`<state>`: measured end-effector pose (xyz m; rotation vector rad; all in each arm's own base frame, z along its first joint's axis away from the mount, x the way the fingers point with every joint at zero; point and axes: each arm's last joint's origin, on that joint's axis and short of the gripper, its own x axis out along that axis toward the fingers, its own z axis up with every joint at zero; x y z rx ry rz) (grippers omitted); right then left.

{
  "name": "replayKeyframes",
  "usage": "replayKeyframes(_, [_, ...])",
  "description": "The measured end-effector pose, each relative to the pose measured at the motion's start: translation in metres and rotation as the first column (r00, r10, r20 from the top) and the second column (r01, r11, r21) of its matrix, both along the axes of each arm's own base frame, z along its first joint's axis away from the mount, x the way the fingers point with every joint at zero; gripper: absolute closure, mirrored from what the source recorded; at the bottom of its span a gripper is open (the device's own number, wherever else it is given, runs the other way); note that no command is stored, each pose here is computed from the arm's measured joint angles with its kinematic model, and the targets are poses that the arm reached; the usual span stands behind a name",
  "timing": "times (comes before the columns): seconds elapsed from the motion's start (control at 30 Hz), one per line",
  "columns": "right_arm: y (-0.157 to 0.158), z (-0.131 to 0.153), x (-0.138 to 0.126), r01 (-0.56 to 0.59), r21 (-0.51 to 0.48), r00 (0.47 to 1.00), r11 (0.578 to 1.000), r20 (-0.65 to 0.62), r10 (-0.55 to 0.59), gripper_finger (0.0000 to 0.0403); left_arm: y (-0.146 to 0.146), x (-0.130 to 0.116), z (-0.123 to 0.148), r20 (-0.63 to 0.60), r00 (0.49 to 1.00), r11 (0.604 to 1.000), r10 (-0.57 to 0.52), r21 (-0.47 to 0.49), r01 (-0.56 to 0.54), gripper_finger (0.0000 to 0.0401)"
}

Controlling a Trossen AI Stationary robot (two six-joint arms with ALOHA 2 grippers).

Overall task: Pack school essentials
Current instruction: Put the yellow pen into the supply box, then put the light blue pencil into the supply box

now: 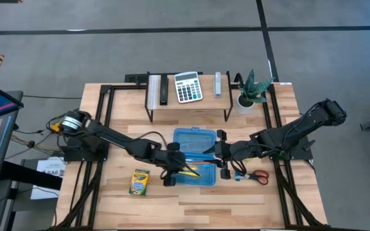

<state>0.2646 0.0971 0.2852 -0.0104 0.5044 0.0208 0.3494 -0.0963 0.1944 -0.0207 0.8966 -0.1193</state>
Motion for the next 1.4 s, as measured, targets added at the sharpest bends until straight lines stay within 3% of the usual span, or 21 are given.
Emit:
replayKeyframes(0.27, [0.0, -0.001, -0.001, 0.002, 0.002, 1.0, 1.0, -0.01, -0.002, 0.0239, -0.003, 0.023, -0.017, -0.051, 0.999, 0.999, -0.014, 0.034, 0.016, 0.0342])
replayKeyframes(0.53, [-0.007, -0.001, 0.002, -0.001, -0.05, 1.0, 0.999, -0.009, 0.0, 0.024, 0.009, 0.024, -0.025, -0.096, 0.994, 0.998, 0.047, 0.052, -0.042, 0.0289])
replayKeyframes(0.73, [-0.015, -0.001, 0.005, 0.018, -0.072, 1.0, 0.997, -0.01, -0.019, 0.0239, 0.014, 0.011, -0.011, -0.151, 0.985, 0.992, 0.088, 0.1, -0.074, 0.0277])
replayKeyframes(1.07, [-0.029, 0.0, 0.009, 0.067, -0.071, 0.998, 0.995, -0.003, -0.067, 0.024, 0.006, -0.021, 0.006, -0.179, 0.967, 0.965, 0.183, 0.22, -0.142, 0.0304])
replayKeyframes(1.27, [-0.03, 0.0, 0.009, 0.073, -0.071, 0.997, 0.995, -0.003, -0.073, 0.0239, 0.008, -0.054, 0.007, -0.108, 0.966, 0.963, 0.236, 0.156, -0.219, 0.0323])
replayKeyframes(1.4, [-0.03, 0.0, 0.009, 0.073, -0.07, 0.997, 0.995, 0.001, -0.073, 0.0239, 0.009, -0.079, 0.004, 0.013, 0.973, 0.97, 0.229, 0.076, -0.229, 0.0335])
